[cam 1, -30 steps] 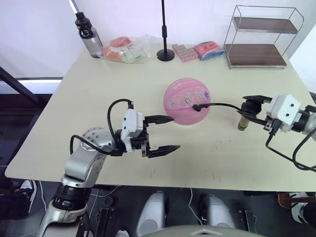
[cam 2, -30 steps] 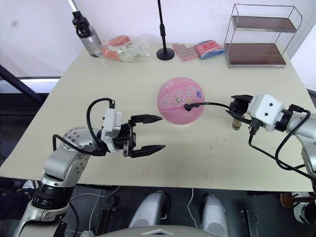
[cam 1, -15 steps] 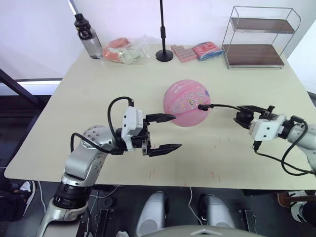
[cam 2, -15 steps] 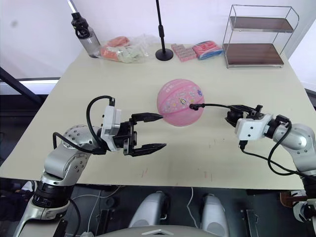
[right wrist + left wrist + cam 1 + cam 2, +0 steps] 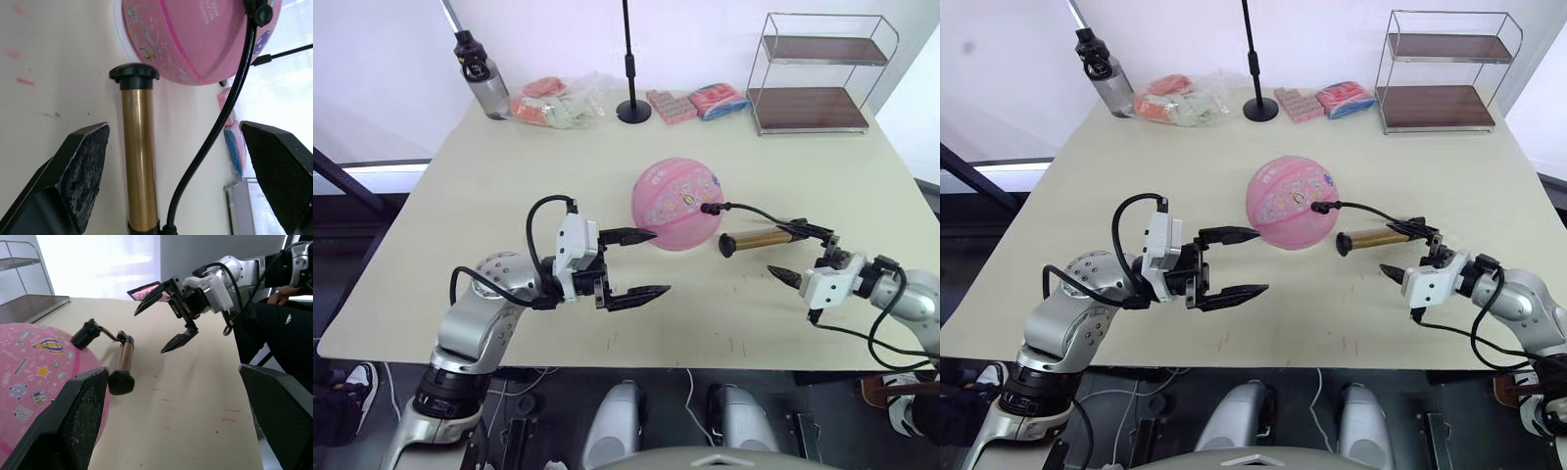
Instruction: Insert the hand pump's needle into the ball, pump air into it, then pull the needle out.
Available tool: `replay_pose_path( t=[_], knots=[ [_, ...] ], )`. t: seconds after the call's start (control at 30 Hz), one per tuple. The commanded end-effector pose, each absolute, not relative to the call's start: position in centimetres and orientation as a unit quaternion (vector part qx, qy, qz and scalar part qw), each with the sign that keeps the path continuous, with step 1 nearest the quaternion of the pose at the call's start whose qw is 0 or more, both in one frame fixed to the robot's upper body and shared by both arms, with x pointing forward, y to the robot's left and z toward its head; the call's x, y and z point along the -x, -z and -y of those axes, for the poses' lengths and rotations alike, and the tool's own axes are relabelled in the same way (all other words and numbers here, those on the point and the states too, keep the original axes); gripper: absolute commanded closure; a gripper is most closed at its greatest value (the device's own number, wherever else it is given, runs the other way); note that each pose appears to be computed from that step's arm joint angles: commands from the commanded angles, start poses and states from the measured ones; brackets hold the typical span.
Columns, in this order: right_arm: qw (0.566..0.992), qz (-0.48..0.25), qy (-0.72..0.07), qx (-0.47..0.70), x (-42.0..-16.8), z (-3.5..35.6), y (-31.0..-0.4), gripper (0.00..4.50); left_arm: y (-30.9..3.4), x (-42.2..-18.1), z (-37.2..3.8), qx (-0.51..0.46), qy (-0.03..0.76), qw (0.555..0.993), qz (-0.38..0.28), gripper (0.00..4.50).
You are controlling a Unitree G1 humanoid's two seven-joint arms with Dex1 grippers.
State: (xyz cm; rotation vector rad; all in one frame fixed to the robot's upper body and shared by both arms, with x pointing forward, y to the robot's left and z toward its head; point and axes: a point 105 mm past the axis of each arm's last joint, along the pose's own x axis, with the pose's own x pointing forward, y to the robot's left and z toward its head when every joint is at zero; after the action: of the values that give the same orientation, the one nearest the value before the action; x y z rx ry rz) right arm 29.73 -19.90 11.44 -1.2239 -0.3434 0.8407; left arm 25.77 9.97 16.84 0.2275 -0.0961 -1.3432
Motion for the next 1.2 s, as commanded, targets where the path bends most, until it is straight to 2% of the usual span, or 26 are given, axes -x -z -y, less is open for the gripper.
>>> replay_pose_path(
  t=[0.03,0.2,0.3,0.5,0.87,1.2],
  knots=[
    [0.780,0.183,-0.358,0.479,-28.6,20.3,-13.7,0.08,-18.7,-26.5,-10.2,-0.115,0.592,0.793,0.085,0.00],
    [0.872,0.138,-0.382,0.274,-26.2,20.4,-13.9,0.08,-19.7,-29.2,-10.2,-0.120,0.536,0.828,0.109,0.00],
    [0.893,0.115,-0.394,0.187,-25.0,20.4,-14.3,0.08,-20.4,-30.3,-9.9,-0.109,0.516,0.841,0.121,0.00],
    [0.895,0.102,-0.428,0.073,-22.8,19.6,-15.6,0.08,-21.3,-33.1,-9.3,-0.096,0.467,0.869,0.134,0.00],
    [0.891,0.141,-0.429,0.043,-21.9,19.3,-17.5,0.08,-23.0,-38.7,-7.8,-0.090,0.369,0.916,0.131,0.00],
    [0.884,0.163,-0.435,0.047,-22.4,18.5,-18.1,0.08,-22.3,-40.4,-5.5,-0.082,0.373,0.919,0.095,0.00]
  ],
)
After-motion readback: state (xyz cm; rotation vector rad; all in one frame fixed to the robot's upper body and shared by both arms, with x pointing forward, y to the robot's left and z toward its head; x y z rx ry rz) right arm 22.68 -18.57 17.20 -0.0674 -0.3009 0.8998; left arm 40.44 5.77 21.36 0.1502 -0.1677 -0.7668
